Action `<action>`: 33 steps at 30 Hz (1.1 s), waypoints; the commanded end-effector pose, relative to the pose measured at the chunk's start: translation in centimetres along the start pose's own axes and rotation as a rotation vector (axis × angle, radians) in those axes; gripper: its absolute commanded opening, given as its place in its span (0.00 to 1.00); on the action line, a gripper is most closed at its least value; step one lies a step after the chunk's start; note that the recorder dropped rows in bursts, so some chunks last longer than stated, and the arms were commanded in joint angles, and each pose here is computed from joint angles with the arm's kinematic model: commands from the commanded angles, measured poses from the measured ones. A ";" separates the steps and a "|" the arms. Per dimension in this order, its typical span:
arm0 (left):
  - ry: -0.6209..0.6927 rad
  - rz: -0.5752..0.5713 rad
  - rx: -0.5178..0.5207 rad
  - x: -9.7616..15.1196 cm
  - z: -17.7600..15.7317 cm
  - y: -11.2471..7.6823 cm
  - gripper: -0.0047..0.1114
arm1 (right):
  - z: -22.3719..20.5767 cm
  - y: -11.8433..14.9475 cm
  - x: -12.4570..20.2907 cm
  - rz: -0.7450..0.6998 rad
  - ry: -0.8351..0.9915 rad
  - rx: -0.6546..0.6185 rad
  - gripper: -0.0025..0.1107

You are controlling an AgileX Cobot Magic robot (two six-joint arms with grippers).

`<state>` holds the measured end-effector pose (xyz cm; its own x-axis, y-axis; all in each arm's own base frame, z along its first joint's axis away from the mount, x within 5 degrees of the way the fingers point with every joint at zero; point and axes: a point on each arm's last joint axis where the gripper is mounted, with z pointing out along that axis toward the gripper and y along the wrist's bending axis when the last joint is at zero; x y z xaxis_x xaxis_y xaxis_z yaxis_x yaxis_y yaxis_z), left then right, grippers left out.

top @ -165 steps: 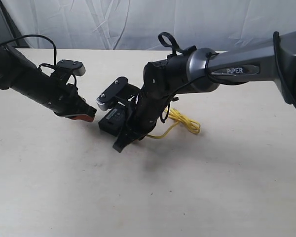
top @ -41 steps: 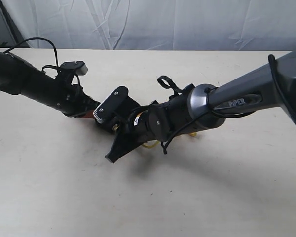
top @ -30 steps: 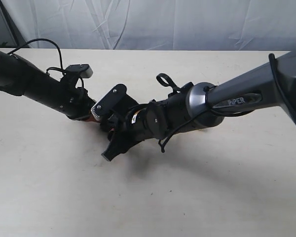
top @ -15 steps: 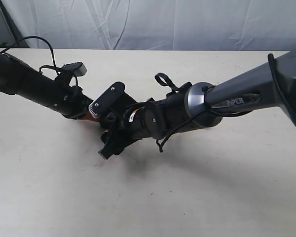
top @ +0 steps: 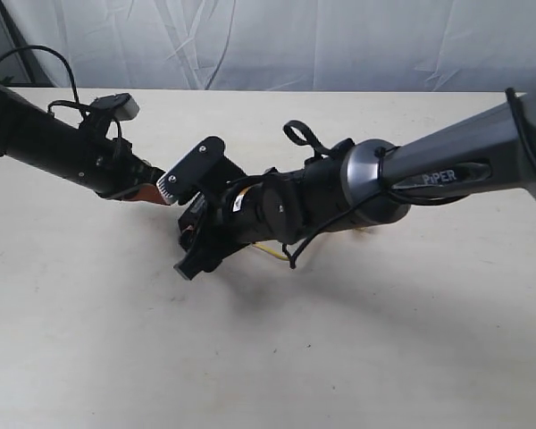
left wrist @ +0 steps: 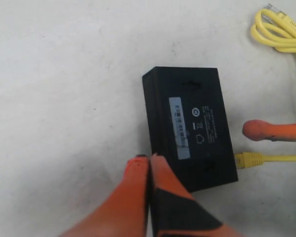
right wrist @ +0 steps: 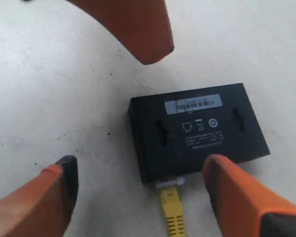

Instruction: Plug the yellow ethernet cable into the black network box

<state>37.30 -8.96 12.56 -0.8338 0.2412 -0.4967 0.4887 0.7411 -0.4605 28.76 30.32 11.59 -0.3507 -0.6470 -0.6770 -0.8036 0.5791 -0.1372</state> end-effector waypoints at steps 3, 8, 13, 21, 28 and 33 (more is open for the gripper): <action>-0.020 0.002 -0.022 -0.3 -1.0 0.1 0.04 | -1.4 -1.6 -0.4 0.049 0.035 -0.014 0.63; -0.037 -0.011 -0.071 -0.9 -2.1 -0.2 0.04 | -2.4 -3.5 0.3 0.161 0.118 -0.042 0.43; -0.046 -0.011 -0.125 -1.3 -3.4 -0.6 0.04 | -3.3 -4.6 0.7 0.195 0.168 -0.066 0.01; -0.044 -0.019 -0.161 -1.6 -4.6 -1.3 0.04 | -4.3 -4.5 0.4 0.202 0.183 -0.091 0.02; -0.016 0.019 -0.205 -1.6 -4.5 -2.5 0.04 | -4.5 -4.1 0.8 0.203 0.240 -0.133 0.02; -0.031 0.038 -0.257 -1.1 -4.6 -3.6 0.04 | -4.6 -3.9 1.1 0.217 0.276 -0.158 0.02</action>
<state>35.87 -8.67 17.82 -0.8133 0.2571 -0.5219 0.4426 0.8557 -0.2681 29.26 25.28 14.23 -0.6065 -0.6479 -0.4609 -0.7610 0.6408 0.1006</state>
